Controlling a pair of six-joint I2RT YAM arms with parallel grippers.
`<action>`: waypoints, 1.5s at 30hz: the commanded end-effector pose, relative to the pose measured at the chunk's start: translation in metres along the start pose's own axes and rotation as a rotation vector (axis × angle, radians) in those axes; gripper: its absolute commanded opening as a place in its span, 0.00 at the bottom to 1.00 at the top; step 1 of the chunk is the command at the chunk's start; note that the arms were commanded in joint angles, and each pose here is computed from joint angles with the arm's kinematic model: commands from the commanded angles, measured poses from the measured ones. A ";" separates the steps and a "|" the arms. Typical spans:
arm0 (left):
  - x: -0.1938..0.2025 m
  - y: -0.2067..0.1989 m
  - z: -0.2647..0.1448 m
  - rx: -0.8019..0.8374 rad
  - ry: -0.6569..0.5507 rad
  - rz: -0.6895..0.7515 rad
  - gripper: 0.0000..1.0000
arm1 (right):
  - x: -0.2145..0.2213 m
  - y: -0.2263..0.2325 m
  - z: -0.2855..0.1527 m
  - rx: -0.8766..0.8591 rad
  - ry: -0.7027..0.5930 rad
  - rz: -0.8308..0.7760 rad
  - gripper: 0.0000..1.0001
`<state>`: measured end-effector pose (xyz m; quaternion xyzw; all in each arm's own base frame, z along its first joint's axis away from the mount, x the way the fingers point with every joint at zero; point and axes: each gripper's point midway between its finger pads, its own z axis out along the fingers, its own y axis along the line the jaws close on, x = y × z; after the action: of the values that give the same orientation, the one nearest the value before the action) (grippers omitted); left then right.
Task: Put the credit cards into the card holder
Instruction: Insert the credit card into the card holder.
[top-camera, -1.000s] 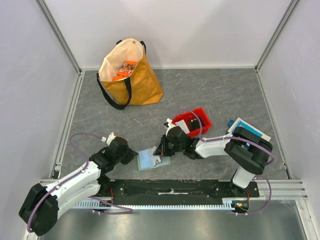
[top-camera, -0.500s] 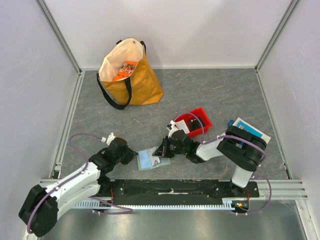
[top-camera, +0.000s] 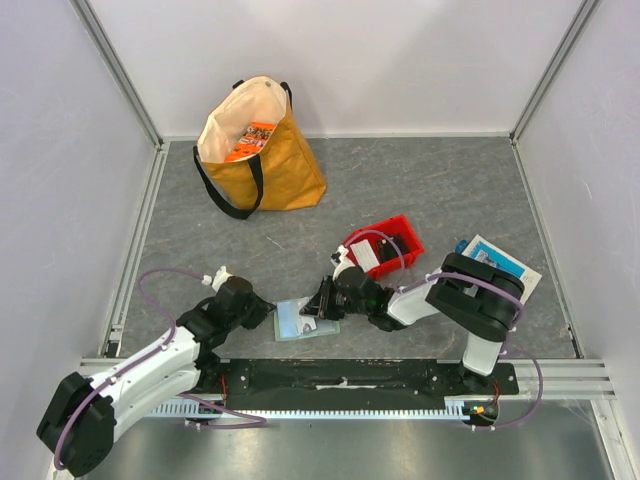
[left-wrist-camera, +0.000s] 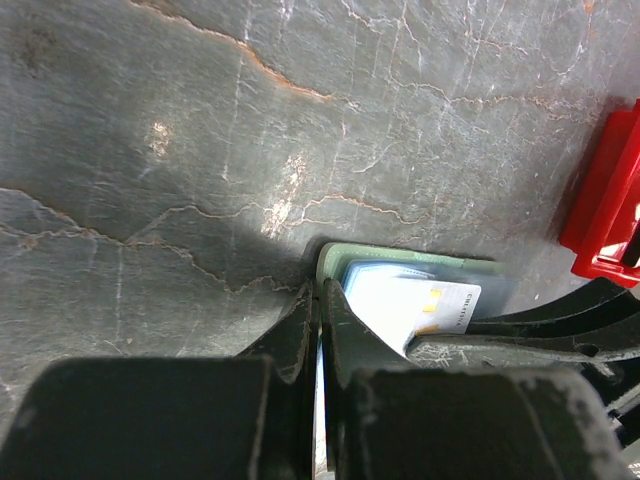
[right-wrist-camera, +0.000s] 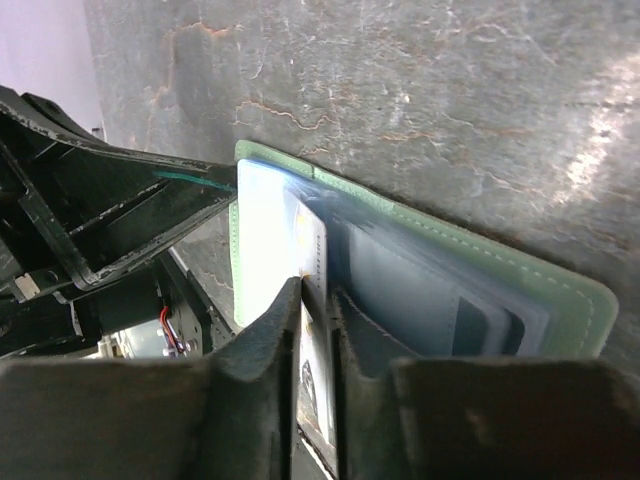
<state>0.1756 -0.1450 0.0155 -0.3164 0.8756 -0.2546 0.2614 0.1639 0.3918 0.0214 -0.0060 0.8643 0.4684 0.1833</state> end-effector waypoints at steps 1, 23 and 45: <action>0.001 0.004 0.002 -0.007 -0.007 -0.038 0.02 | -0.001 -0.021 -0.009 0.167 -0.020 -0.048 0.29; 0.001 0.005 -0.001 -0.003 -0.005 -0.026 0.02 | 0.002 0.005 -0.010 0.259 0.052 -0.217 0.50; -0.004 -0.007 -0.004 0.037 -0.019 -0.013 0.02 | -0.036 0.043 -0.022 0.194 -0.042 -0.343 0.52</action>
<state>0.1741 -0.1460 0.0176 -0.3176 0.8719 -0.2651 0.2620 0.1537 0.3973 0.0307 -0.1119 0.9087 0.3526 0.1934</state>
